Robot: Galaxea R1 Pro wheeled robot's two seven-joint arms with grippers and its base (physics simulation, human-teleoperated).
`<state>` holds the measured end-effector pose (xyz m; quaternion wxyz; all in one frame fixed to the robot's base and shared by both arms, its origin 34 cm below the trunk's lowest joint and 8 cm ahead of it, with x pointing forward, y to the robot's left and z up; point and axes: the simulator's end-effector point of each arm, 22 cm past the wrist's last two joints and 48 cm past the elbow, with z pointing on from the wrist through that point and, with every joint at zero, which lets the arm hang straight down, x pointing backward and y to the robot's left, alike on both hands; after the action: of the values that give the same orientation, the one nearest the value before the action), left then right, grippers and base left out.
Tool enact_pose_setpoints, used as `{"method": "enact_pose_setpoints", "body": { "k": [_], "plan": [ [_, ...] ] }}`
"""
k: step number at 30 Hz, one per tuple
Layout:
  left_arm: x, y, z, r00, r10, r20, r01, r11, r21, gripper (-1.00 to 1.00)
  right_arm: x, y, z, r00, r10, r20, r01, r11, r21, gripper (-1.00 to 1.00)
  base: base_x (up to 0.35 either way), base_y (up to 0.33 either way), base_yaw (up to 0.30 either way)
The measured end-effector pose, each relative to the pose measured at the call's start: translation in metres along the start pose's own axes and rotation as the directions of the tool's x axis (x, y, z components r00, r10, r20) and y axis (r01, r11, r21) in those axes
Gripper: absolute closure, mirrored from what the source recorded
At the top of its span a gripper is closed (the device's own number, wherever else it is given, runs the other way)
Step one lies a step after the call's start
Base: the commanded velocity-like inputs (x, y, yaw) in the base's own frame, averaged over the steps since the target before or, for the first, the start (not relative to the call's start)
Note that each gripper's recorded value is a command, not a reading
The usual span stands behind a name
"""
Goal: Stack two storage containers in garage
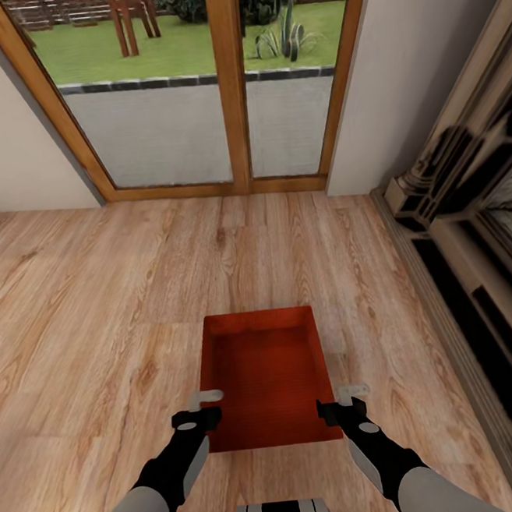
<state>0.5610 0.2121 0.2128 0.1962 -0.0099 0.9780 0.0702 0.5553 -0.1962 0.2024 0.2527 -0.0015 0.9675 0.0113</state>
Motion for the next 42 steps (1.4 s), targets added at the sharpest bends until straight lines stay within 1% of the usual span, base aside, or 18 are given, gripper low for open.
{"method": "enact_pose_setpoints", "body": {
  "k": [3,9,33,35,36,37,42],
  "plan": [
    [0.004,0.004,0.006,1.0,0.002,0.0,-0.002,1.0,-0.005,-1.0,0.005,0.0,0.005,1.0,0.0,0.0,0.0,1.0,0.0,-1.0,0.0,0.0,0.0],
    [0.012,0.003,0.017,1.0,0.002,0.002,-0.002,1.0,-0.006,-1.0,0.014,0.0,0.015,1.0,0.0,0.0,0.0,1.0,0.0,-1.0,0.0,0.0,0.0],
    [0.01,0.003,0.017,1.0,0.002,0.005,-0.002,1.0,-0.008,-1.0,0.014,0.001,0.015,1.0,-0.001,0.0,0.001,1.0,-0.001,-1.0,0.0,0.0,0.0],
    [0.01,0.006,0.017,1.0,0.003,0.004,-0.003,1.0,-0.025,-1.0,0.014,0.001,0.015,1.0,-0.001,0.001,0.001,1.0,-0.001,-1.0,0.0,0.0,0.0],
    [0.008,0.011,0.016,1.0,0.004,0.008,-0.003,0.999,-0.048,-1.0,0.014,0.001,0.015,1.0,0.0,0.0,0.0,1.0,-0.001,-1.0,0.0,0.0,0.0],
    [0.007,0.012,0.016,1.0,0.003,0.009,-0.003,0.998,-0.057,-1.0,0.014,0.001,0.015,1.0,0.001,0.0,-0.001,1.0,-0.002,-1.0,0.0,0.0,0.0],
    [0.007,0.016,0.016,1.0,0.001,0.011,0.0,0.997,-0.071,-1.0,0.014,0.002,0.015,1.0,0.001,0.0,-0.001,1.0,-0.003,-1.0,0.0,0.0,0.0]
  ]
}}
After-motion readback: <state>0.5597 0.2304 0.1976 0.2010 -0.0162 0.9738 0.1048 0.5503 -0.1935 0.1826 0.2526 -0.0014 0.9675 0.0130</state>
